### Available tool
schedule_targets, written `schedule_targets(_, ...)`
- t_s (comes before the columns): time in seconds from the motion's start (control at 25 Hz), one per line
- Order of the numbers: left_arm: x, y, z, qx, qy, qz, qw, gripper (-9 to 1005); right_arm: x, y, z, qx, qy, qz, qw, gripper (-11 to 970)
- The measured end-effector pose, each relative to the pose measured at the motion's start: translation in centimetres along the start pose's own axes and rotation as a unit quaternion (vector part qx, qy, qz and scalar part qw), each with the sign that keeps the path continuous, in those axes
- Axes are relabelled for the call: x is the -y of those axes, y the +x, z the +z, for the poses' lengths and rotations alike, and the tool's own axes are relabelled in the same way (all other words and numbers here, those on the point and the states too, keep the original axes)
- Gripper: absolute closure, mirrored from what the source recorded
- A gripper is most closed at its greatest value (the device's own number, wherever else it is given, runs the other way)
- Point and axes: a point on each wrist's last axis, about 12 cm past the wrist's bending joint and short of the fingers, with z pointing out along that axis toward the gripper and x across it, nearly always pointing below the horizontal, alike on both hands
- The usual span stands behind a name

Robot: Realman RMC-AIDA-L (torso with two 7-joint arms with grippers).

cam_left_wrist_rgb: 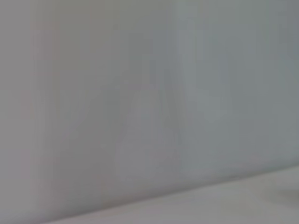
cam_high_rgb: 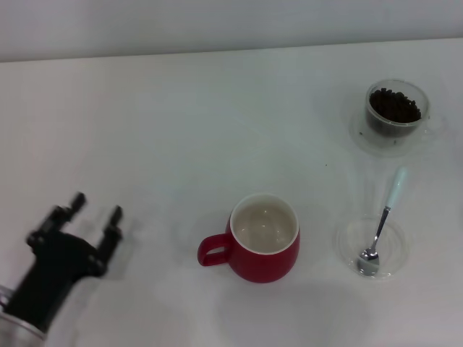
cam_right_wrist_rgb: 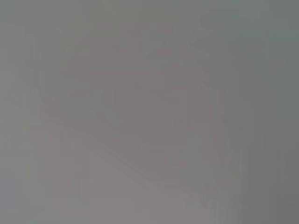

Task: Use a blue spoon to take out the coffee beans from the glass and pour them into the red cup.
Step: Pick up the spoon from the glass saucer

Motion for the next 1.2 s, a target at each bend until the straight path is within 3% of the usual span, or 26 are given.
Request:
schedule_targets(0.2, -2.0, -0.5, 1.3, 0.011, -0.057, -0.008, 0.998, 417, 0.6, -1.0, -0.5, -0.032, -0.037, 0.048, 0.998, 104)
schedule_targets(0.48, -3.8, -1.2, 2.2, 0.030, -0.096, -0.004, 0.995, 418, 1.1, -2.9, -0.2, -0.117, -0.115, 0.088, 0.982, 105)
schedule_targets(0.72, -4.7, -1.9, 2.7, 0.051, -0.112, 0.001, 0.992, 417, 0.4, -4.4, -0.4, -0.152, -0.182, 0.125, 0.963, 106)
schedule_targets(0.92, -5.1, -2.2, 3.2, 0.056, -0.108, 0.012, 0.993, 418, -0.3, -5.6, 0.3, -0.216, -0.226, 0.153, 0.937, 107)
schedule_targets(1.2, -5.9, -2.5, 3.3, 0.059, -0.109, 0.058, 0.991, 417, -2.1, -5.3, 0.9, -0.285, -0.265, 0.171, 0.905, 109)
